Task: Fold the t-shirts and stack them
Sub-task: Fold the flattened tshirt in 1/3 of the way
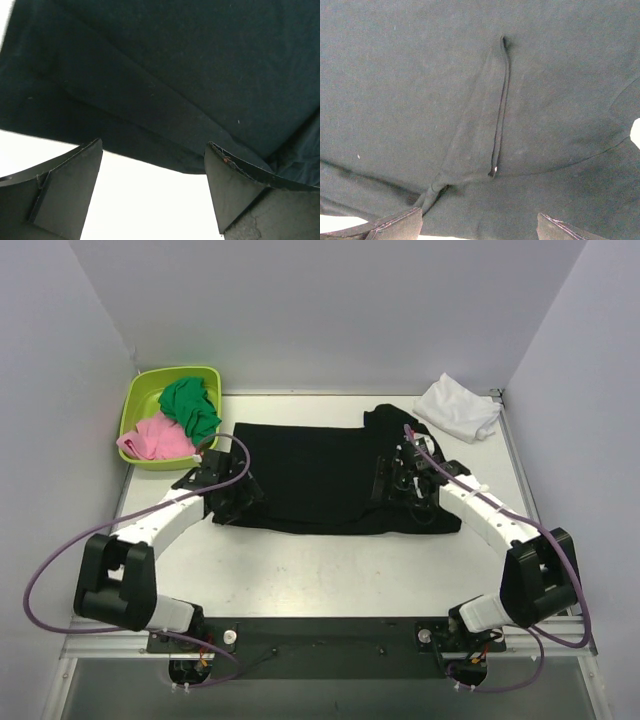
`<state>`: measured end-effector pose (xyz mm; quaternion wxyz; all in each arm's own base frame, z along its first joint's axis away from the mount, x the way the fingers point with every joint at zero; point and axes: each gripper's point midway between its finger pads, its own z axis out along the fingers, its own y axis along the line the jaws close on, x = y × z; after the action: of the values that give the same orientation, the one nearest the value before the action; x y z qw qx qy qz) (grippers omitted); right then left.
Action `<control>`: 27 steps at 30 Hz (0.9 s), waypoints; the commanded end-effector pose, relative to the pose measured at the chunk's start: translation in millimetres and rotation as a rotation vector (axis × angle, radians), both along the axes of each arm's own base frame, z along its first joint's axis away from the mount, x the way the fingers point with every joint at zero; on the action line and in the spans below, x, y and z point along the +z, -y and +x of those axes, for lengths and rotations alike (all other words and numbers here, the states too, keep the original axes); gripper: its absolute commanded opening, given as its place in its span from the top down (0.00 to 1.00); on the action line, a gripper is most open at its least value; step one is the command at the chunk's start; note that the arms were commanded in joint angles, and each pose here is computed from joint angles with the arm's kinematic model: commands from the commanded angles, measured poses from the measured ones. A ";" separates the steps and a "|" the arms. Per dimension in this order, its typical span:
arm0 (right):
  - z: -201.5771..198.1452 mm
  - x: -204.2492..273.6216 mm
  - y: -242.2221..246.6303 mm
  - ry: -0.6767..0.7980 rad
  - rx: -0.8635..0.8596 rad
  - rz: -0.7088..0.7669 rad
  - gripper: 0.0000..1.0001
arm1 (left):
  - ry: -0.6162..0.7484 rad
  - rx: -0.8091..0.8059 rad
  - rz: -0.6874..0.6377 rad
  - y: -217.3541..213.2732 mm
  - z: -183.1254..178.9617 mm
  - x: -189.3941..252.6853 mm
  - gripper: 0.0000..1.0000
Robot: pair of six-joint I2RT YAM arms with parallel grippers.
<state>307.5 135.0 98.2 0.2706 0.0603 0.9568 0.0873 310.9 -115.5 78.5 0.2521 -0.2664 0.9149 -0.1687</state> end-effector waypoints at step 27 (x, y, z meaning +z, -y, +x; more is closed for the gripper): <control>-36.1 -75.8 -7.7 -0.008 0.010 0.109 0.01 | 0.025 -0.042 0.031 6.3 -4.7 -34.6 0.08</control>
<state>277.9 147.6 29.9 0.2681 0.0616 0.9503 0.1455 314.1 -127.3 36.2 0.2498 -0.2418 0.9229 -0.1654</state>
